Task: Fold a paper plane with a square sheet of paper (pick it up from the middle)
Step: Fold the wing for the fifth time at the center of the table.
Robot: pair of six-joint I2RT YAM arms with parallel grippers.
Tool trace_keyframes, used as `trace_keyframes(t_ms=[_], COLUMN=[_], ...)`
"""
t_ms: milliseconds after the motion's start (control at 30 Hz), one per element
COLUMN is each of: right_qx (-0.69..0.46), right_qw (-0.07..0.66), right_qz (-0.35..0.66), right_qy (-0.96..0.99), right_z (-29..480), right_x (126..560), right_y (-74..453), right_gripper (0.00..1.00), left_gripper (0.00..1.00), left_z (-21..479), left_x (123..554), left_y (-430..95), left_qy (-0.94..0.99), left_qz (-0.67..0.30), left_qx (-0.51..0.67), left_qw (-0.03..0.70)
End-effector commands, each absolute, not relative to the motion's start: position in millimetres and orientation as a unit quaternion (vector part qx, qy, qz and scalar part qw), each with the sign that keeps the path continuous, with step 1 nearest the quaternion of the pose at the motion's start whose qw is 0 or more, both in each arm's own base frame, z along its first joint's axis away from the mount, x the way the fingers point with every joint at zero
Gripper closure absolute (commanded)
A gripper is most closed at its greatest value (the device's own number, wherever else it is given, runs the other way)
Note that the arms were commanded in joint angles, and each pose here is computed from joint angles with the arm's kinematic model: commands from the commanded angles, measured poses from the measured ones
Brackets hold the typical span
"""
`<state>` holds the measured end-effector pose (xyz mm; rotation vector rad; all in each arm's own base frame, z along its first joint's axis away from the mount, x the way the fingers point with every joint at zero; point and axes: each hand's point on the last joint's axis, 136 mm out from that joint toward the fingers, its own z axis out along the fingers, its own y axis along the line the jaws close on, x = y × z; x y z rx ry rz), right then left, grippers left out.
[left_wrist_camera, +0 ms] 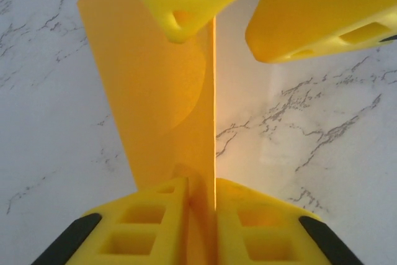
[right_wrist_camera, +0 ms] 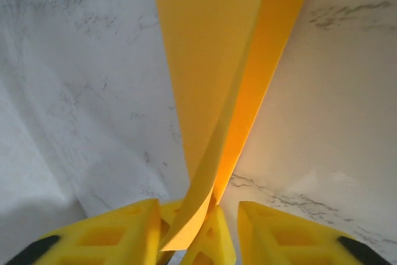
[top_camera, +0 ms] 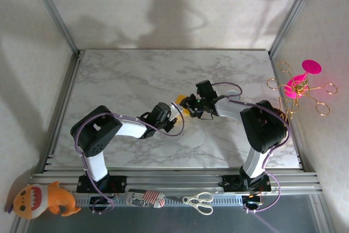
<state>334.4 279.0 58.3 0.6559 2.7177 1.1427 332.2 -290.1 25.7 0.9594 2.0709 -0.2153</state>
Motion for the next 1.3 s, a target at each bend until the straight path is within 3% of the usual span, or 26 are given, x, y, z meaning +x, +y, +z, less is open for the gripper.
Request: trace_keyframes(t_ms=[0, 200, 400, 600, 867, 1267], right_qx=[0.214, 0.216, 0.217, 0.217, 0.217, 0.219], right_qw=[0.084, 0.106, 0.123, 0.131, 0.089, 0.04], right_qz=[0.372, 0.355, 0.345, 0.334, 0.339, 0.349], right_qy=[0.899, 0.903, 0.905, 0.908, 0.911, 0.91], right_z=[72.2, 75.2, 77.0, 76.0, 62.7, 46.1], right_x=[343.2, 348.5, 351.6, 351.6, 339.9, 322.8], right_y=[272.5, 260.9, 251.9, 246.3, 253.8, 265.9], right_gripper=[0.55, 0.44, 0.4, 0.4, 0.4, 0.49], left_gripper=[0.86, 0.89, 0.9, 0.91, 0.89, 0.85], left_z=[27.3, 23.3, 18.0, 11.4, 9.8, 12.0], left_x=[331.1, 327.0, 323.0, 319.9, 321.1, 324.5], left_y=[-298.5, -300.1, -300.6, -301.0, -299.7, -299.6], left_qy=[0.82, 0.824, 0.829, 0.833, 0.835, 0.833], left_qz=[-0.099, -0.116, -0.132, -0.139, -0.135, -0.127], left_qx=[0.39, 0.391, 0.388, 0.389, 0.39, 0.391], left_qw=[0.407, 0.393, 0.381, 0.367, 0.364, 0.369])
